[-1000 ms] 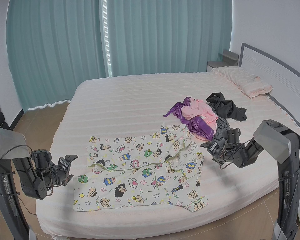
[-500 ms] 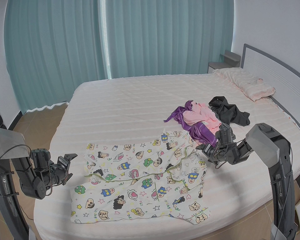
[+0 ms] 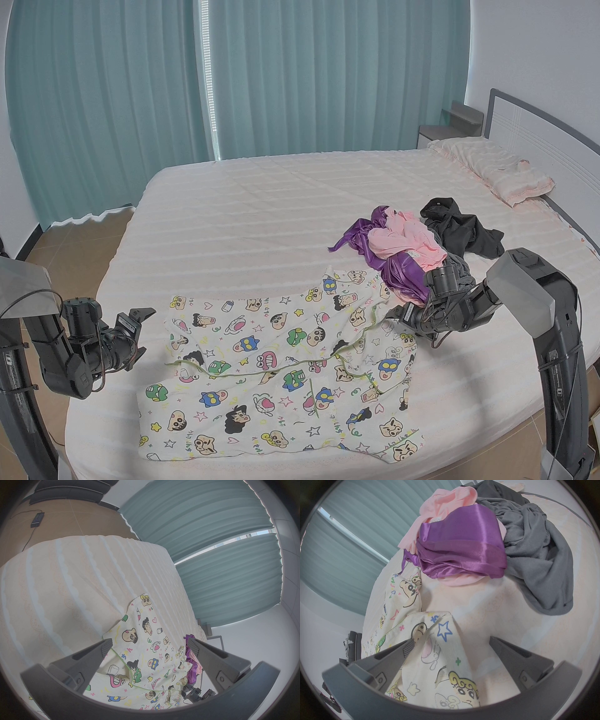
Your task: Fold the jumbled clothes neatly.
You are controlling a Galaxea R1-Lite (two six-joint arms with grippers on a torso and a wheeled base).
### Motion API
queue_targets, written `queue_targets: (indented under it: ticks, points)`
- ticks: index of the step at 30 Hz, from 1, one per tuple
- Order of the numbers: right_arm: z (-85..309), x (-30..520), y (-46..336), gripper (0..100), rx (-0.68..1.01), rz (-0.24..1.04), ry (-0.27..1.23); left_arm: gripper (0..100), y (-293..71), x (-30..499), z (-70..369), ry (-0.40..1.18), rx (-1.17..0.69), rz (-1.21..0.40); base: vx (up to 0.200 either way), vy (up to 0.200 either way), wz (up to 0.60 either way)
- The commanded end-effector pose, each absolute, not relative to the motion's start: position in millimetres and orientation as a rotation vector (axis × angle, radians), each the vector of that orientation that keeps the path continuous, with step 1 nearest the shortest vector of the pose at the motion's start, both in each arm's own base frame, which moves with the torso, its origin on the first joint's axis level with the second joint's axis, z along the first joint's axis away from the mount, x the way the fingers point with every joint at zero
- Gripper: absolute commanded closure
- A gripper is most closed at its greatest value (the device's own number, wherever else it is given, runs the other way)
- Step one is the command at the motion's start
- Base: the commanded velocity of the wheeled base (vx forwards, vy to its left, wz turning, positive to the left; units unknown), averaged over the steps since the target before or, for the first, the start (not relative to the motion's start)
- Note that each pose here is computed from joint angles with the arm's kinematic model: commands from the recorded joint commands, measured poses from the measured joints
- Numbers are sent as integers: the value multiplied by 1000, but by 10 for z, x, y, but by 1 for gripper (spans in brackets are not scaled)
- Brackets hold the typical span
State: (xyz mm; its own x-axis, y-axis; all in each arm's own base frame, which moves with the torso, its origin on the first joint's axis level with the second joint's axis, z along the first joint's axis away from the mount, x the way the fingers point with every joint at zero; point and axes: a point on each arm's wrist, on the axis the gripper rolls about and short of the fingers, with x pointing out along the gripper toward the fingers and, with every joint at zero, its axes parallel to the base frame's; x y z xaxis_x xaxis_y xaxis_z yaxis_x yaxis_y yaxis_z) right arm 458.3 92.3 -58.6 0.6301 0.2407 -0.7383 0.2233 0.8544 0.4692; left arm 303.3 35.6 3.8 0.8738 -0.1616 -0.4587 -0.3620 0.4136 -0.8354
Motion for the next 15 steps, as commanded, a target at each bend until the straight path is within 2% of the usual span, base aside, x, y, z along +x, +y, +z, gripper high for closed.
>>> queue_targets:
  ticks: [1,3,4,15]
  points:
    - [-514,4504,999,0,545,51,920,0,359,3036,34,521,-1152,135,0,0,0]
    - [-528,4471,1021,0,517,67,934,0,359,3036,34,521,-1152,135,0,0,0]
    - [-526,4473,1022,100,515,70,934,0,358,3032,32,522,-1152,136,0,0,0]
    - [-514,4486,899,100,523,29,927,0,358,3028,30,523,-1152,137,0,0,0]
